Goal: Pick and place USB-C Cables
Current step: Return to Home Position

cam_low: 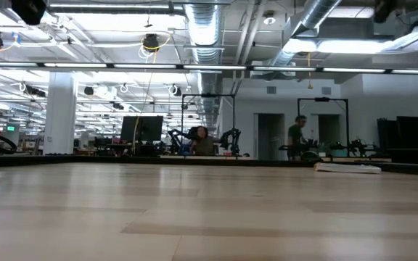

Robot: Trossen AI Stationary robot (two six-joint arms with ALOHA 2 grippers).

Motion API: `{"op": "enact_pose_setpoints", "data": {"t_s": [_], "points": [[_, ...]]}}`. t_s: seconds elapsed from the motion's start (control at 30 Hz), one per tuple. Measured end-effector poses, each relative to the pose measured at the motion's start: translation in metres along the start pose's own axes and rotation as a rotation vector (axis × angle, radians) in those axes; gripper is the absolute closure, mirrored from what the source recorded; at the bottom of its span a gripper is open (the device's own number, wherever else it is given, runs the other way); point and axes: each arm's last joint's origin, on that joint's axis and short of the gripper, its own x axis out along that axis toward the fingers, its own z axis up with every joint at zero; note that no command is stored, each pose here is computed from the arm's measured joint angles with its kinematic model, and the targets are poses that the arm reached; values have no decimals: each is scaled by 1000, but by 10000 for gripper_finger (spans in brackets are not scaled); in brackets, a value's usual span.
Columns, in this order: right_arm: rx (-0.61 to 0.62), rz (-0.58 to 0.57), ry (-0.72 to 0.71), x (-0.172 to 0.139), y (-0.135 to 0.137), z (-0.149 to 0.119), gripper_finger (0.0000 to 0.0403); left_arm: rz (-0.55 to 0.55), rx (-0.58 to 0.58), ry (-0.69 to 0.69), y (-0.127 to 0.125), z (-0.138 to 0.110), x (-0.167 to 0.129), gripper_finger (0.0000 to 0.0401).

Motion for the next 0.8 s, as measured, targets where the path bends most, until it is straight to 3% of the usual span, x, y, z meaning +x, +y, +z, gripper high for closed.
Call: {"op": "enact_pose_setpoints", "data": {"t_s": [0.2,0.3,0.47,0.8], "points": [[72,13,-119,-28,-20,-19,268,121,10,54,6,-26,15,207],[12,1,-96,-27,-21,-26,268,128,-12,47,7,-36,23,207],[-15,-1,-48,-26,-21,-31,268,-5,-56,18,4,-54,39,207],[-3,0,24,-26,-23,-44,270,-218,-84,-19,9,-118,66,206]]}}
